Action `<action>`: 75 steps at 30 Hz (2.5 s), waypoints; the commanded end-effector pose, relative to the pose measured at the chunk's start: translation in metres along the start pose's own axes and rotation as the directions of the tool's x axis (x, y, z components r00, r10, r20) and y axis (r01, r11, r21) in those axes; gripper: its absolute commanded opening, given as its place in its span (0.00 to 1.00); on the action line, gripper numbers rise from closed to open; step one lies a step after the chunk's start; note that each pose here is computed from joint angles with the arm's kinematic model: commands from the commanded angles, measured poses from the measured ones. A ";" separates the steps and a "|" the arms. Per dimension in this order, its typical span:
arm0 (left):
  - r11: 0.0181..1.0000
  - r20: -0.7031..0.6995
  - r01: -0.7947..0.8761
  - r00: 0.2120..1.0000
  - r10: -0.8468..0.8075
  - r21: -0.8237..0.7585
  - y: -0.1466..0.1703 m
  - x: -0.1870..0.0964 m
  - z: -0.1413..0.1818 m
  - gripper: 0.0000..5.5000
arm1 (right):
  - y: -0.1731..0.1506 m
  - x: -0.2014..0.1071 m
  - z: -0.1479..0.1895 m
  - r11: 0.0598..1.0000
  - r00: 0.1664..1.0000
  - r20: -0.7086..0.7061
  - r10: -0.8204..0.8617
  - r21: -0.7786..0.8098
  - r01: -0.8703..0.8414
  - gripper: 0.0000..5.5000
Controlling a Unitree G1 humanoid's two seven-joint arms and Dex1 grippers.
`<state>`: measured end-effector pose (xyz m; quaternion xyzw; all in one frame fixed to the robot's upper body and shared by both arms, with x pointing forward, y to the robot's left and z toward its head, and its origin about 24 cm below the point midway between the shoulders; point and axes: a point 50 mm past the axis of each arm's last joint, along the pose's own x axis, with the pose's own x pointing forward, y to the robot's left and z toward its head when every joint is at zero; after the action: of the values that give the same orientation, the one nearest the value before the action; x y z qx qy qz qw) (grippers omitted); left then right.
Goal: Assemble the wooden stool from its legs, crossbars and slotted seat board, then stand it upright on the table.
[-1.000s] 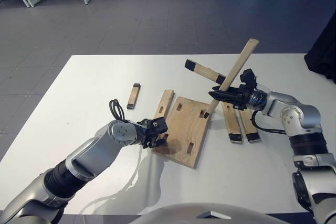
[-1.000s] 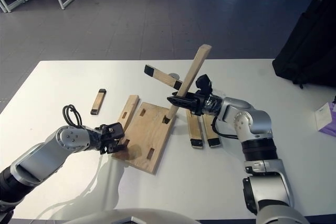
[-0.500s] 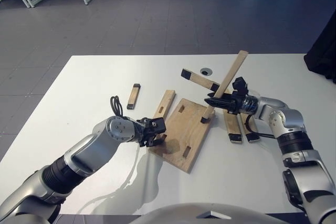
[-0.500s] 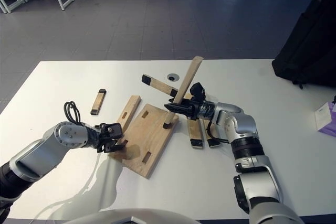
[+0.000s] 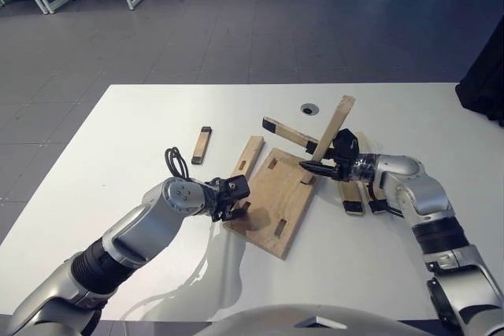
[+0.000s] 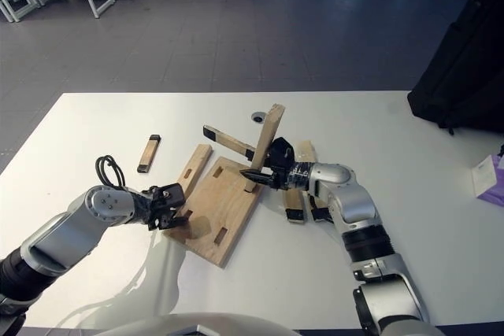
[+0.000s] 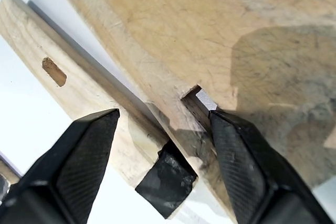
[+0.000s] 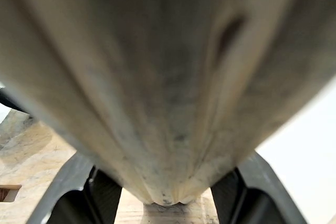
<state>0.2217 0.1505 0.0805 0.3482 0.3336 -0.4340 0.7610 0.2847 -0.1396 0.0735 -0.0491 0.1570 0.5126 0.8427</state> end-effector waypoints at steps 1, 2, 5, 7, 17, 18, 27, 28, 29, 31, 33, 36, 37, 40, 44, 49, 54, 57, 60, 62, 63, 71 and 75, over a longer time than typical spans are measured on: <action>0.997 -0.022 0.067 0.997 -0.068 -0.043 -0.014 0.009 -0.005 0.58 | 0.026 -0.001 -0.085 0.955 0.943 -0.315 0.107 0.297 -0.009 0.37; 0.997 -0.021 0.066 0.998 -0.066 -0.042 -0.013 0.009 -0.004 0.58 | 0.016 -0.003 -0.082 0.950 0.952 -0.295 0.079 0.313 0.018 0.37; 0.997 -0.021 0.061 0.998 -0.062 -0.039 -0.011 0.009 -0.003 0.58 | -0.008 -0.010 -0.057 0.960 0.977 -0.210 0.025 0.278 0.035 0.37; 0.997 -0.020 0.060 0.998 -0.061 -0.039 -0.012 0.010 -0.003 0.58 | -0.013 -0.012 -0.037 0.976 0.986 -0.160 0.038 0.218 -0.002 0.37; 0.997 -0.019 0.046 0.999 -0.047 -0.068 -0.016 0.012 -0.004 0.58 | -0.015 -0.029 0.022 0.998 0.988 -0.144 0.055 -0.036 -0.061 0.60; 0.996 -0.021 0.042 0.999 -0.044 -0.073 -0.015 0.012 -0.004 0.58 | -0.017 -0.037 0.024 0.997 0.984 -0.171 0.042 -0.054 -0.052 0.63; 0.991 -0.026 0.015 0.999 -0.019 -0.131 -0.025 0.011 -0.010 0.58 | -0.033 -0.104 0.016 0.976 0.892 -0.430 -0.140 -0.213 0.051 0.94; 0.991 -0.026 0.012 1.000 -0.016 -0.136 -0.025 0.011 -0.011 0.58 | -0.037 -0.108 0.020 0.970 0.892 -0.413 -0.185 -0.221 0.099 0.97; 0.990 -0.026 0.009 1.000 -0.013 -0.140 -0.026 0.011 -0.011 0.58 | -0.042 -0.112 0.026 0.960 0.894 -0.377 -0.244 -0.226 0.167 0.97; 0.988 -0.027 0.003 1.000 -0.007 -0.152 -0.028 0.010 -0.012 0.58 | -0.054 -0.116 0.056 0.898 0.887 -0.193 -0.419 -0.231 0.374 0.93; 0.986 -0.027 0.000 1.000 -0.005 -0.165 -0.030 0.011 -0.012 0.58 | -0.055 -0.115 0.107 0.803 0.810 0.121 -0.574 -0.108 0.586 0.87; 0.985 -0.028 0.006 1.000 -0.011 -0.174 -0.033 0.012 -0.012 0.58 | -0.039 -0.111 0.170 0.737 0.597 0.463 -0.655 0.217 0.640 0.79; 0.985 -0.029 0.009 0.999 -0.014 -0.173 -0.033 0.012 -0.012 0.58 | -0.032 -0.108 0.185 0.738 0.548 0.522 -0.654 0.279 0.615 0.79; 0.986 -0.033 0.011 0.999 -0.017 -0.164 -0.032 0.012 -0.013 0.58 | -0.011 -0.107 0.224 0.766 0.411 0.673 -0.614 0.383 0.517 0.79; 0.987 -0.033 0.012 0.999 -0.017 -0.159 -0.031 0.013 -0.012 0.58 | -0.012 -0.074 0.198 0.758 0.507 0.564 -0.652 0.470 0.453 0.79; 0.986 -0.028 0.002 1.000 -0.007 -0.166 -0.030 0.015 -0.011 0.58 | 0.017 -0.001 0.084 0.720 0.786 0.178 -0.592 0.554 0.417 0.79; 0.983 -0.026 0.004 1.000 -0.009 -0.183 -0.033 0.019 -0.011 0.58 | 0.015 -0.006 0.098 0.732 0.765 0.229 -0.602 0.541 0.414 0.79; 0.982 -0.023 -0.001 1.000 -0.003 -0.188 -0.033 0.019 -0.010 0.58 | -0.011 -0.038 0.130 0.705 0.651 0.327 -0.685 0.522 0.479 0.79; 0.980 -0.013 -0.010 1.000 0.007 -0.197 -0.031 0.017 -0.009 0.58 | -0.023 -0.070 0.158 0.685 0.545 0.420 -0.726 0.515 0.516 0.79; 0.977 0.003 -0.020 1.000 0.021 -0.212 -0.027 0.014 -0.005 0.58 | -0.024 -0.086 0.164 0.664 0.494 0.444 -0.748 0.510 0.547 0.79; 0.976 0.009 -0.027 1.000 0.029 -0.218 -0.024 0.012 -0.004 0.58 | -0.023 -0.091 0.165 0.653 0.476 0.447 -0.757 0.509 0.561 0.79; 0.939 0.122 -0.103 0.981 0.150 -0.328 0.016 -0.028 0.019 0.58 | 0.002 -0.127 0.011 0.383 0.472 -0.051 -0.880 0.513 0.769 0.79; 0.894 0.212 -0.064 0.962 0.174 -0.444 0.027 -0.043 0.029 0.58 | 0.025 -0.120 -0.034 0.446 0.563 -0.209 -0.800 0.421 0.790 0.79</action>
<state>0.2307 0.1542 0.1269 0.1511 0.3143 -0.3473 0.8705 0.2092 -0.2408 0.0889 0.1200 0.2085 -0.0133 0.9705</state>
